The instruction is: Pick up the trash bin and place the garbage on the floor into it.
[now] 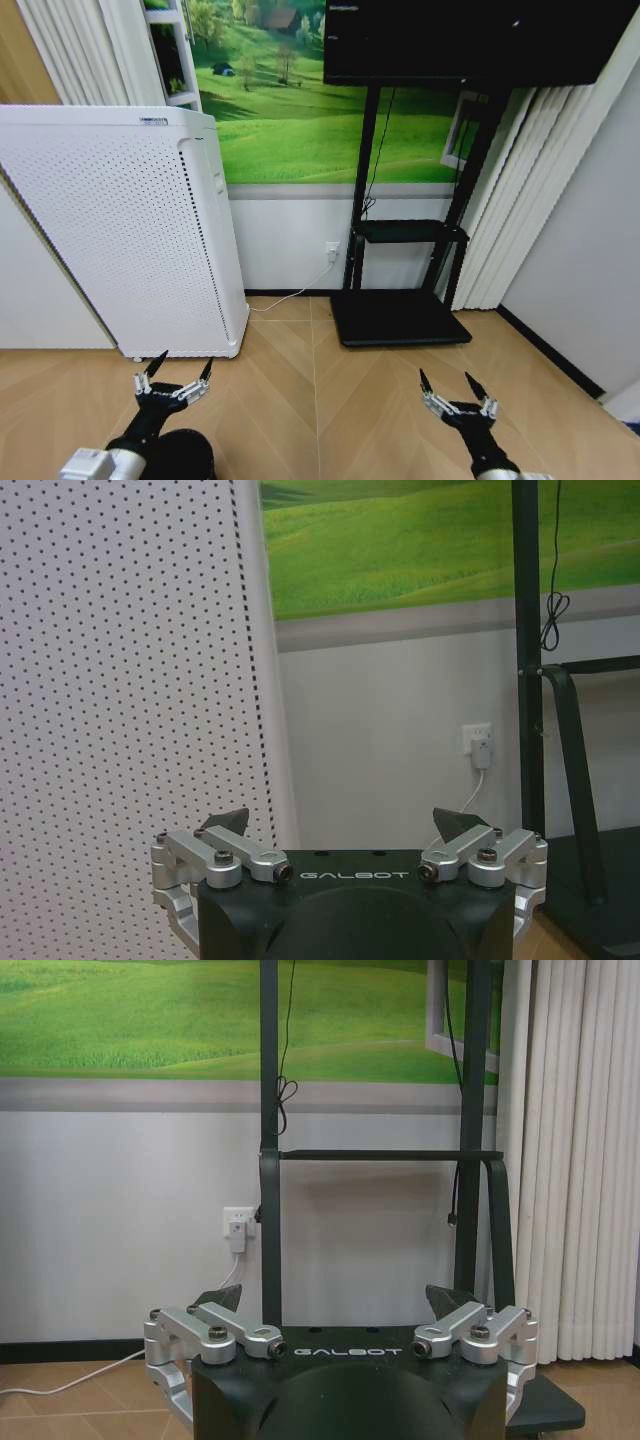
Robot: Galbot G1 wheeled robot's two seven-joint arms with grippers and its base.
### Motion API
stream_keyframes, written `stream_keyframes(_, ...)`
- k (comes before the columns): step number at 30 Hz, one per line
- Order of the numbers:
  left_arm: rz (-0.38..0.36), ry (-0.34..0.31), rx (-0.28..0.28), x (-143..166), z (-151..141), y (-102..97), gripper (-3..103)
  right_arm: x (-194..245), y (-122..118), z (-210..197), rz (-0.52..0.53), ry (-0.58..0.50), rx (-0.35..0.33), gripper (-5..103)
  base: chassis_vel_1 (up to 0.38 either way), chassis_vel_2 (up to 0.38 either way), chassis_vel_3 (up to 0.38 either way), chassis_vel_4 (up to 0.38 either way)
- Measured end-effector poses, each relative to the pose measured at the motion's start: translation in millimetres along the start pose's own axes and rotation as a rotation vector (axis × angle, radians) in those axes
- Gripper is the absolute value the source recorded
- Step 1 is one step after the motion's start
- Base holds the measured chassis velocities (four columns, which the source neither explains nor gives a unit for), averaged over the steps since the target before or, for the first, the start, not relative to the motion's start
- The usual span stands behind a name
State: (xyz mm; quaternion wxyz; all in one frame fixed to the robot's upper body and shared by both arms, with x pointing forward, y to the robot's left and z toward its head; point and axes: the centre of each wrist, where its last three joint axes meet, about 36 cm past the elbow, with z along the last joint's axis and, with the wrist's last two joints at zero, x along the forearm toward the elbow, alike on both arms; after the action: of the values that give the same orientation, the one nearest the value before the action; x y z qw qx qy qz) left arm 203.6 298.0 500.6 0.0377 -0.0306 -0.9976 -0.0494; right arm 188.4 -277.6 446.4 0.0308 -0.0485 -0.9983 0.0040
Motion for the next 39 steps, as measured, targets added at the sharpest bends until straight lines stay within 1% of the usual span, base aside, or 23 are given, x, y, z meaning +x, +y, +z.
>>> stream_keyframes(4,-0.018,0.007,0.006,1.5,8.6,-4.0,100,1.8,5.1,1.9,-0.004,0.007,-0.003,100,0.0,0.0,0.0,0.0)
stream_keyframes(6,-0.042,0.023,0.028,4.0,18.0,-11.0,100,3.2,12.0,4.0,-0.01,0.012,-0.01,100,0.0,0.0,0.0,0.0)
stream_keyframes(10,-0.059,0.035,0.042,5.4,24.6,-15.6,100,3.9,15.6,6.6,-0.01,0.015,-0.007,100,0.0,0.0,0.0,0.0)
stream_keyframes(17,-0.064,0.035,0.037,6.8,27.2,-16.5,100,1.5,14.8,5.9,-0.007,0.005,-0.001,100,0.0,0.0,0.0,0.0)
stream_keyframes(25,-0.059,0.032,0.036,8.0,23.2,-16.2,100,0.7,13.6,3.2,0.011,0.011,0.007,100,0.0,0.0,0.0,0.0)
stream_keyframes(39,-0.057,0.032,0.036,8.0,22.6,-15.9,100,0.7,13.3,2.8,0.011,0.011,0.008,100,0.0,0.0,0.0,0.0)
